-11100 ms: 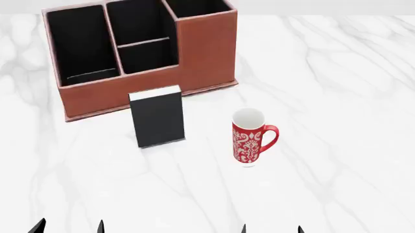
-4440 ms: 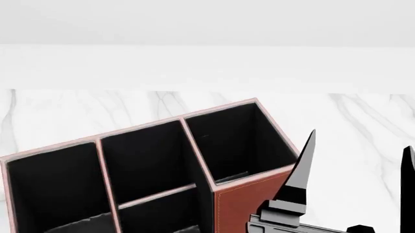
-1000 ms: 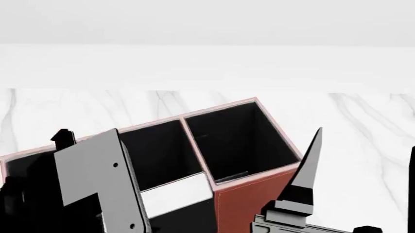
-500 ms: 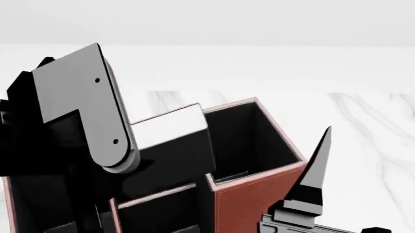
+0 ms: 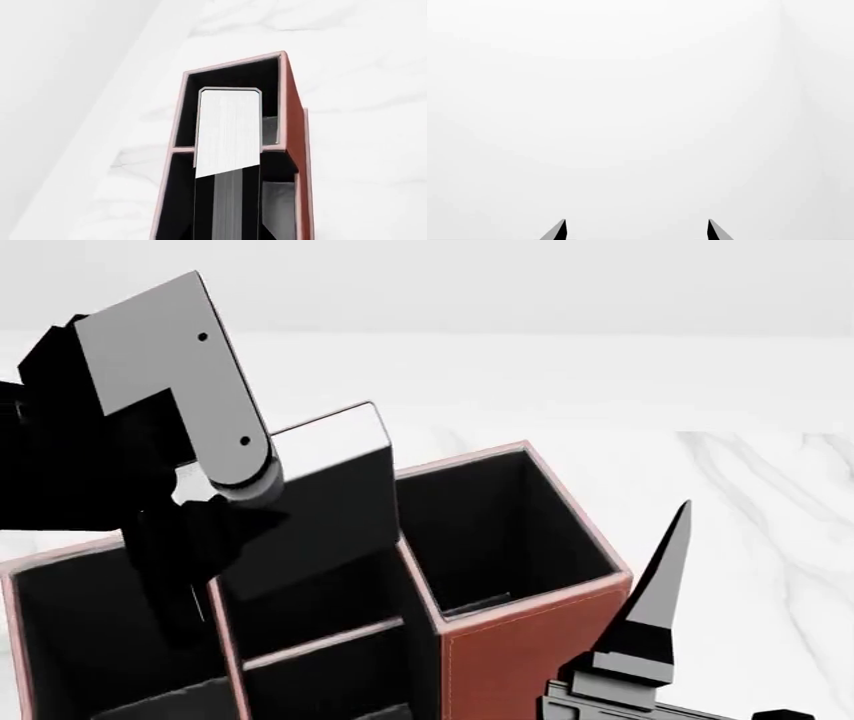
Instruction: Pick up the book and place it in the front compartment of the caddy.
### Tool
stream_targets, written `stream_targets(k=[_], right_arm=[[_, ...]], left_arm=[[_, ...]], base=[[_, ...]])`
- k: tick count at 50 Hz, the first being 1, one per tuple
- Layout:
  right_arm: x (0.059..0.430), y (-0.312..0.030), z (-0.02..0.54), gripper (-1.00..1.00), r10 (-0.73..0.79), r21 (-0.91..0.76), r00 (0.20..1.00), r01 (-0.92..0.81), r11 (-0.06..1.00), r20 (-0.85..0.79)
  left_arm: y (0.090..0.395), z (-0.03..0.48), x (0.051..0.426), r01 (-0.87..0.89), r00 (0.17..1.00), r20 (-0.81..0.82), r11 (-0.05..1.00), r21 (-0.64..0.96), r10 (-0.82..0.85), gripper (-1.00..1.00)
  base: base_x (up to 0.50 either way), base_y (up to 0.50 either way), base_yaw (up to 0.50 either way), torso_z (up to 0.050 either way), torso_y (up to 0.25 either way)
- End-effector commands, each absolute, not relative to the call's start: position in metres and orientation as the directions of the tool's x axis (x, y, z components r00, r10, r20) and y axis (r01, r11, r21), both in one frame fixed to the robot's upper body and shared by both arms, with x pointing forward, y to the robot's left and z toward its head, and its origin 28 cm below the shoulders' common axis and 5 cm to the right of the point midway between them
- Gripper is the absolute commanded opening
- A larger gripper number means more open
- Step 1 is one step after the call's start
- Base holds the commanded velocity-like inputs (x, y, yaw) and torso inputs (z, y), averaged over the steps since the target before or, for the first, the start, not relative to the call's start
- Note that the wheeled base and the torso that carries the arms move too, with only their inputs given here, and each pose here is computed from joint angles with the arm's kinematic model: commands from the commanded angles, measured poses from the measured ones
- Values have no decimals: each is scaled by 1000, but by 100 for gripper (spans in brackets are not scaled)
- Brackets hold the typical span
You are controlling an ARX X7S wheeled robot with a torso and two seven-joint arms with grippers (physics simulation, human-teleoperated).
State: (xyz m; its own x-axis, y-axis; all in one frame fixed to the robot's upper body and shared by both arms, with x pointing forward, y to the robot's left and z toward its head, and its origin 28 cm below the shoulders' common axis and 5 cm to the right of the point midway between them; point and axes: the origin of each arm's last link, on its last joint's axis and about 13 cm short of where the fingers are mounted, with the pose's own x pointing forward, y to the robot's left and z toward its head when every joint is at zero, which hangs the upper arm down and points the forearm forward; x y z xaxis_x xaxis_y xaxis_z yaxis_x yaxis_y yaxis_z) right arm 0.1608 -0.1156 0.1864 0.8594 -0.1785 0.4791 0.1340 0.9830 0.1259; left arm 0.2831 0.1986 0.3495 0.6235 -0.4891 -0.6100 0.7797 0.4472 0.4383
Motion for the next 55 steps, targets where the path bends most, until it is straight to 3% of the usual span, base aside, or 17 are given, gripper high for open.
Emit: stream_targets(k=[1,29,55], right_arm=[[162,-116,188,100,-171,121,851,127,984,497],[165,-116,185,100,-168,120,855,125,985,491],[165,-118,185,100,-176,127,853,130,983,492]], left_arm=[[192,356,291,792,610,-606,414,448,-511,-100],[190,325,316,805,593,-633,371,463,-497,-100],[190,296,337,794,606,-628,424,436,-489,-100]], base=[[0,0,0,0,0],[0,0,0,0,1],[0,0,0,0,1]])
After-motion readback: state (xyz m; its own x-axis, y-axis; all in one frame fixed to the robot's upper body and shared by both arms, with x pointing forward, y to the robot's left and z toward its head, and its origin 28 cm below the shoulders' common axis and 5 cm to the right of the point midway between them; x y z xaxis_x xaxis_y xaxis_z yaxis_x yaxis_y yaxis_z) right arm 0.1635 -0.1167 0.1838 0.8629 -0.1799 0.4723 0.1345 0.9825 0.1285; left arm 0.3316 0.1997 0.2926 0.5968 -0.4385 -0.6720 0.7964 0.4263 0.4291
